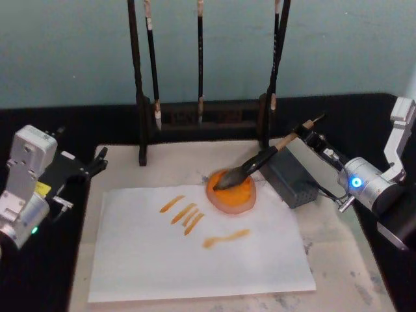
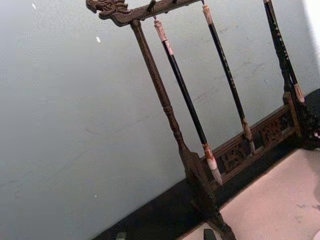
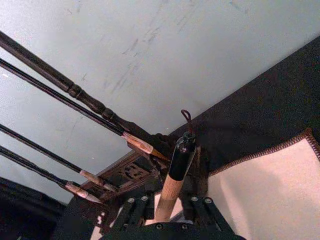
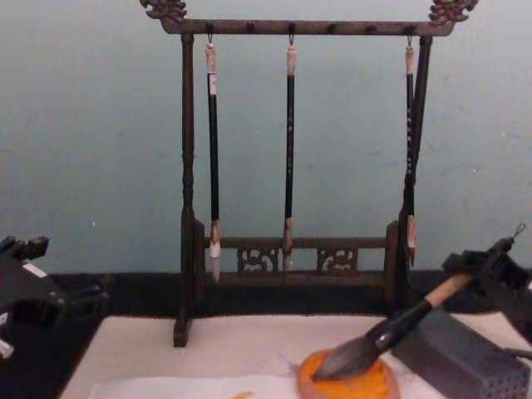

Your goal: Pick up the brush from the inkstone, write on the paper, then place the brush back to its original position.

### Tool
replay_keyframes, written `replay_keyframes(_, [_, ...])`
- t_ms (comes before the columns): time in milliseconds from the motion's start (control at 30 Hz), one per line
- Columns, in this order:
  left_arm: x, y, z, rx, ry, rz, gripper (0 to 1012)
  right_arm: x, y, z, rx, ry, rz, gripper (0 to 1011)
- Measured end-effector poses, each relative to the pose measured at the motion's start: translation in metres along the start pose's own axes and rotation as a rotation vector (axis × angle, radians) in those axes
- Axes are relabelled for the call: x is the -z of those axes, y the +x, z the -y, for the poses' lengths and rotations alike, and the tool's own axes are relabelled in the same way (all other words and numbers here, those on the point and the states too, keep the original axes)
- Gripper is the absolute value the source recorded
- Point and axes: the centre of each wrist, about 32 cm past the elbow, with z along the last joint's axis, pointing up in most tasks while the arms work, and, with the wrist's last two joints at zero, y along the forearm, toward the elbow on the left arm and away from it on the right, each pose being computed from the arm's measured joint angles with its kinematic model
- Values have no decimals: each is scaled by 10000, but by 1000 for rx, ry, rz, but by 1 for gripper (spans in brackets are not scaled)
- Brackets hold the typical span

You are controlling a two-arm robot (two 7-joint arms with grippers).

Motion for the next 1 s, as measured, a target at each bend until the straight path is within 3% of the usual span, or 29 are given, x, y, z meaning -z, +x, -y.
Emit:
replay_keyframes(200, [0,0,0,0,0,0,1001,0,-1,-1,-1,0,0,181])
replay_keyframes(700, [0,0,0,0,0,0,1001,-1,-3,0,1,1,3,180])
replay_keyframes(1000, [0,-1,0,0,0,0,1001,-58,-117,31,-22,25,49,179])
